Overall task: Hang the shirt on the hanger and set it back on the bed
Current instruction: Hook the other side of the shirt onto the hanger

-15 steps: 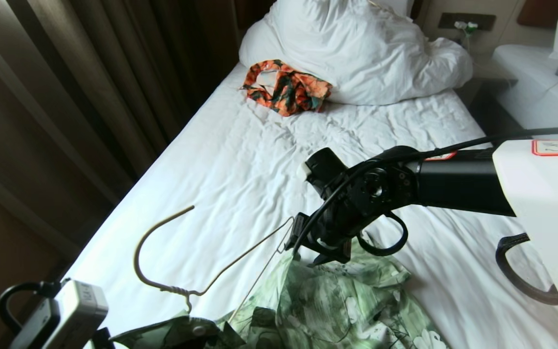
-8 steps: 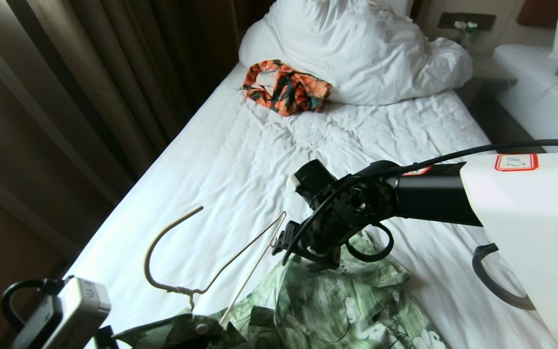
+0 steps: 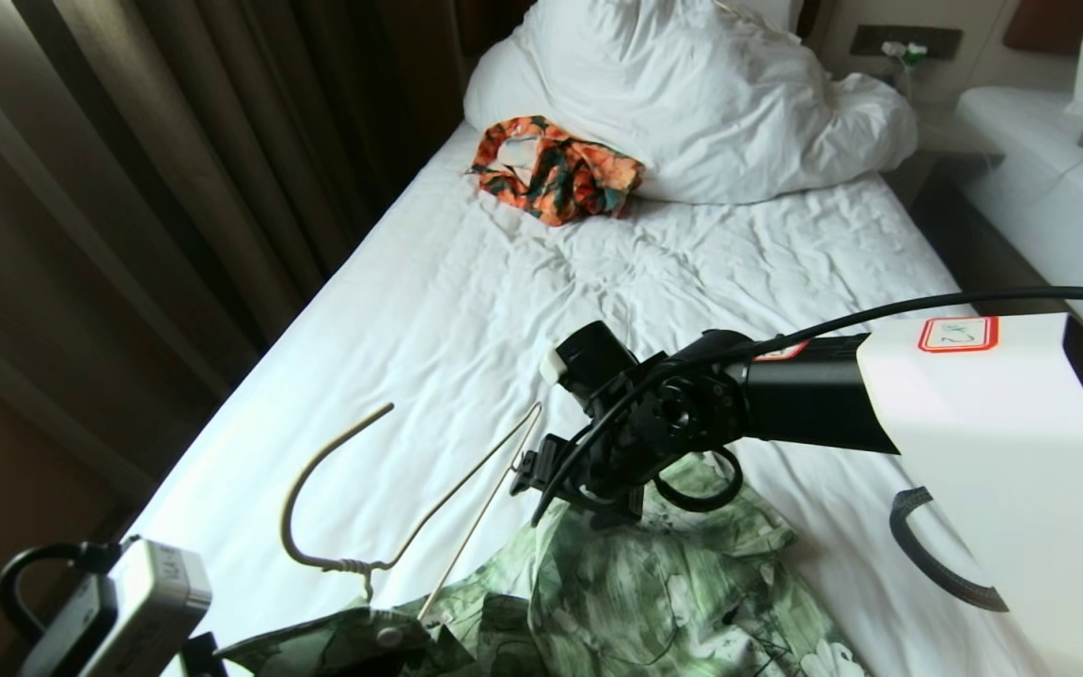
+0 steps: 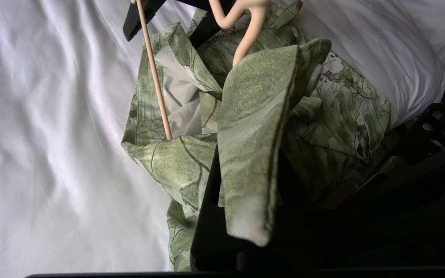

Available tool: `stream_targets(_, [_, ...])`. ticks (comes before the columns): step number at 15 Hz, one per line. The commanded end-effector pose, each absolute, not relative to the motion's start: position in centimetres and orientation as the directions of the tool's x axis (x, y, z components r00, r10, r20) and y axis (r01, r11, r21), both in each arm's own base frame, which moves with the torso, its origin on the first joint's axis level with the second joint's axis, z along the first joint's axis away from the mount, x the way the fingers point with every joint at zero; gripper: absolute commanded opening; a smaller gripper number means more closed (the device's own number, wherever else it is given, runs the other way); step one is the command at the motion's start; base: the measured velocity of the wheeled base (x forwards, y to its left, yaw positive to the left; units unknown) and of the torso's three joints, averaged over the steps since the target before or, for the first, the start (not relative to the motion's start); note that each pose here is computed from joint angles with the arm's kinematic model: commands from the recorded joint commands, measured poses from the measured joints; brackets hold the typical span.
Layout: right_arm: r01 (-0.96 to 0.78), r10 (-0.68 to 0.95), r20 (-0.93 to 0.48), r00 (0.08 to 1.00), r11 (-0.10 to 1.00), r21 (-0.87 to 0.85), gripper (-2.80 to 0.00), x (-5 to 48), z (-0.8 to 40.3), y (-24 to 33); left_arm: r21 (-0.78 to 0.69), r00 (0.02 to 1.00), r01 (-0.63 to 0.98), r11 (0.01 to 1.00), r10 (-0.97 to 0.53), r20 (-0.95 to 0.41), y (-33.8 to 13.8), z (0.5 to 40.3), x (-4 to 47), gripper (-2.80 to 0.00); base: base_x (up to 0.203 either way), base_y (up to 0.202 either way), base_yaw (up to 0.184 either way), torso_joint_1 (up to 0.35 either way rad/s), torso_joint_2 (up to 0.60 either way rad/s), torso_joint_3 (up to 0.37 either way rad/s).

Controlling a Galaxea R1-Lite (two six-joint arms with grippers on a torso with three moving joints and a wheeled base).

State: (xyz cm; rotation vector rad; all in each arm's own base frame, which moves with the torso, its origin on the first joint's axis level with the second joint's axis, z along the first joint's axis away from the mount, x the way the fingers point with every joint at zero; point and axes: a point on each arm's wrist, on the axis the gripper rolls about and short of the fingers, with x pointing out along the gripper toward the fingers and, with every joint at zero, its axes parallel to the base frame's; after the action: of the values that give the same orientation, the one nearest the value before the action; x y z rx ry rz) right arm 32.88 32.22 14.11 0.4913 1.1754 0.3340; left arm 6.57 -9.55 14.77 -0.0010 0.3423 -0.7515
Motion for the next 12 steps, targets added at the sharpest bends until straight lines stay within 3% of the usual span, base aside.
stream_targets(1, [-0.008,0.487,-0.805,0.338,0.857,0.515,-0.72,32.7,13.4,32.6,-0.125,0.68,0.667,0.734,-0.669,-0.302,-9.5,14.8,6.5,-2.8,0.0,0.0,0.0,0.0,0.0,0.0])
stream_targets(2, [-0.028,0.483,-0.81,0.333,0.863,0.504,-2.8,32.6,13.1,32.8,-0.124,0.68,0.667,0.734,-0.669,-0.302,-9.5,14.8,6.5,-2.8,0.0,0.0,0.0,0.0,0.0,0.0])
stream_targets(9, [-0.029,0.445,-0.822,0.356,0.884,0.466,-2.8,32.4,12.4,33.3,-0.126,0.677,0.671,0.731,-0.672,-0.299,-9.6,14.8,6.6,-2.8,0.0,0.0,0.0,0.0,0.0,0.0])
stream_targets(12, [-0.012,0.451,-0.805,0.386,0.874,0.485,-2.8,32.6,14.5,32.0,-0.126,0.68,0.669,0.732,-0.672,-0.295,-9.6,15.0,6.6,-2.8,0.0,0.0,0.0,0.0,0.0,0.0])
